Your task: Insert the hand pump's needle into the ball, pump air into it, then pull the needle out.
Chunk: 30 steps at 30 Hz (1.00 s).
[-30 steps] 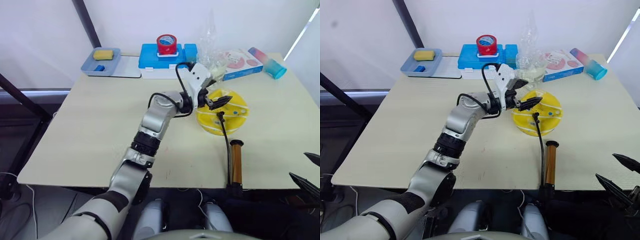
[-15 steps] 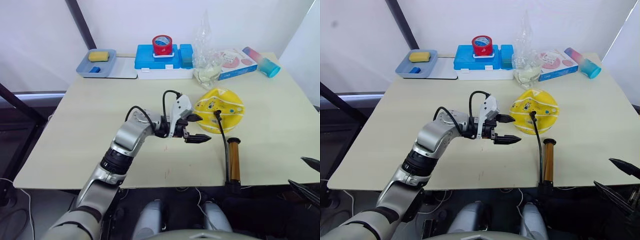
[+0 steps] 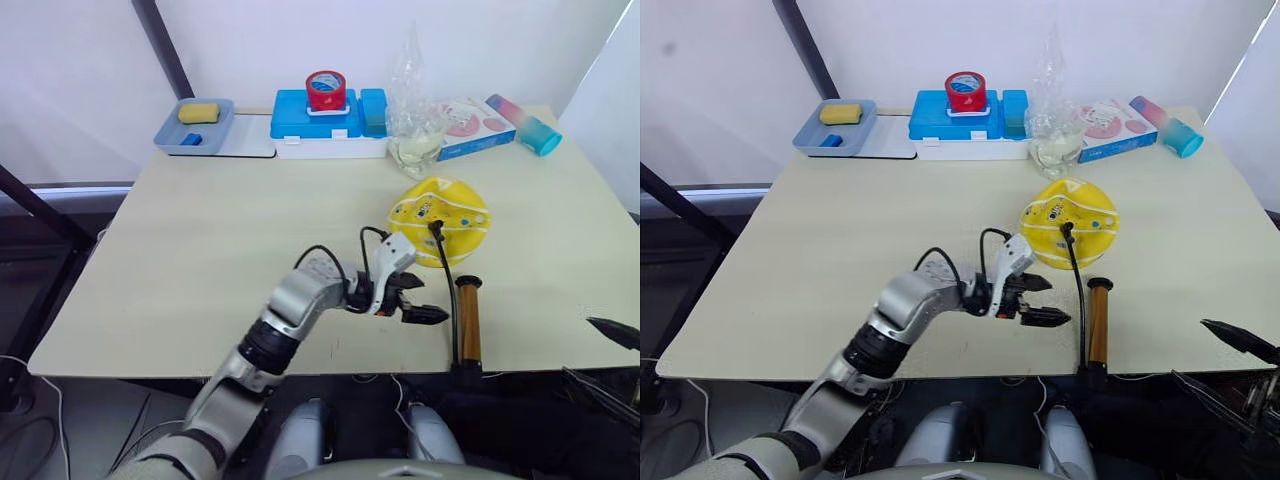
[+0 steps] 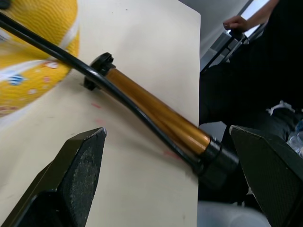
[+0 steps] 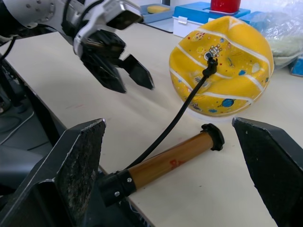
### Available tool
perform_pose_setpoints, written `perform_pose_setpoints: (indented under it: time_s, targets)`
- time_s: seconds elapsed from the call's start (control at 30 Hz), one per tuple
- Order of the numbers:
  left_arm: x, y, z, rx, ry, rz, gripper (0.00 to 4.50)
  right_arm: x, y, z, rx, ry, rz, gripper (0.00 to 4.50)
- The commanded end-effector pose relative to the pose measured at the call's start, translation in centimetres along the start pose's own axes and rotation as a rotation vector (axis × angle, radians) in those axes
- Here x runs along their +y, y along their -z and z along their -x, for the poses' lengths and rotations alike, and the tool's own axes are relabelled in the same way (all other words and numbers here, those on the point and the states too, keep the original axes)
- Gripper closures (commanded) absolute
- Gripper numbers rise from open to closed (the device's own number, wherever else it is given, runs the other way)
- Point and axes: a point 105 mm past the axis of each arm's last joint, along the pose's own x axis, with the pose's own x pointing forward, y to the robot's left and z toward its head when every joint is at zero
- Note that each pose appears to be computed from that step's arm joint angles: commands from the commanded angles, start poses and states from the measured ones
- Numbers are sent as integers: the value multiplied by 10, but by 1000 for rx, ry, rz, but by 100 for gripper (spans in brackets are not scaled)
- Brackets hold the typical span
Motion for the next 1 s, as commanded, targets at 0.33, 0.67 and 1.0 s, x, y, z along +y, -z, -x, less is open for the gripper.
perform_pose_setpoints:
  time_s: [0.33,0.67,1.0]
  targets:
    - [0,14,-49,54,-99,59,5,12,-7,-6,-18,8,42,0]
    - [1,15,-64,24,-104,139,177,12,-7,-8,-18,18,53,0]
    - [3,15,-61,19,-93,121,436,12,-5,-6,-14,22,50,0]
